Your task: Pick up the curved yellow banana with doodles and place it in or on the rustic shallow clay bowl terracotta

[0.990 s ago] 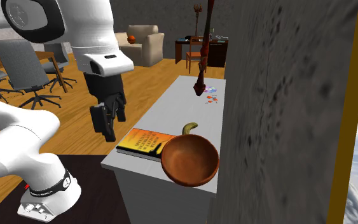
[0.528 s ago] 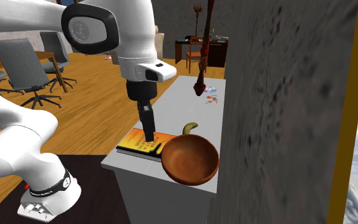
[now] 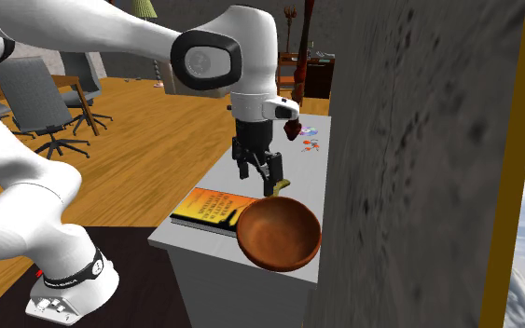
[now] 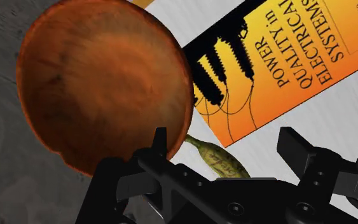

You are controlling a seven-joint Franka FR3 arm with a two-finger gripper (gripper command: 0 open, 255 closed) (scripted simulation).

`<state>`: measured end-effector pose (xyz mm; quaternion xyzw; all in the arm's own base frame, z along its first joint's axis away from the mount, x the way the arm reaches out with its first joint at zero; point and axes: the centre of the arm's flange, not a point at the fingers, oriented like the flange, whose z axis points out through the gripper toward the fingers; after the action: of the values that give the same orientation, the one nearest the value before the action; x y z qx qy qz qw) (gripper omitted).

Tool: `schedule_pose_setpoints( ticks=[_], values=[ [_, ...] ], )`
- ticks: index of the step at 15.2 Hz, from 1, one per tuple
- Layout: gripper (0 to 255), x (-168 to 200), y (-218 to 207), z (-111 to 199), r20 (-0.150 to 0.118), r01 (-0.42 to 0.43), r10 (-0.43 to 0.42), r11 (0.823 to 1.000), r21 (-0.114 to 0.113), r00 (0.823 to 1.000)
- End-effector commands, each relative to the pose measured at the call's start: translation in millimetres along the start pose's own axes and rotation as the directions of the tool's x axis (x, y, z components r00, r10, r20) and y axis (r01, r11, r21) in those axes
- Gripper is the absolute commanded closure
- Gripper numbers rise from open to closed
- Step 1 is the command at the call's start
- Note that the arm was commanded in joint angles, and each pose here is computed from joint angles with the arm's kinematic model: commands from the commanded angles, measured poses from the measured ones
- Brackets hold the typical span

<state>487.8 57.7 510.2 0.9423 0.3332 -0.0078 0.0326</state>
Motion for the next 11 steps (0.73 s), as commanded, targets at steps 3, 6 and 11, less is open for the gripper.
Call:
schedule_pose_setpoints(
  ticks=[3,6,11],
  values=[
    [0,51.8,-16.1,15.8,0.006,0.179,-0.179,0.984,-0.004,0.984],
    [0,86.6,-33.1,27.1,0.011,0.308,-0.307,0.952,-0.007,0.951],
    [0,96.9,-39.2,51.8,0.013,0.347,-0.347,0.938,-0.008,0.938]
  ],
)
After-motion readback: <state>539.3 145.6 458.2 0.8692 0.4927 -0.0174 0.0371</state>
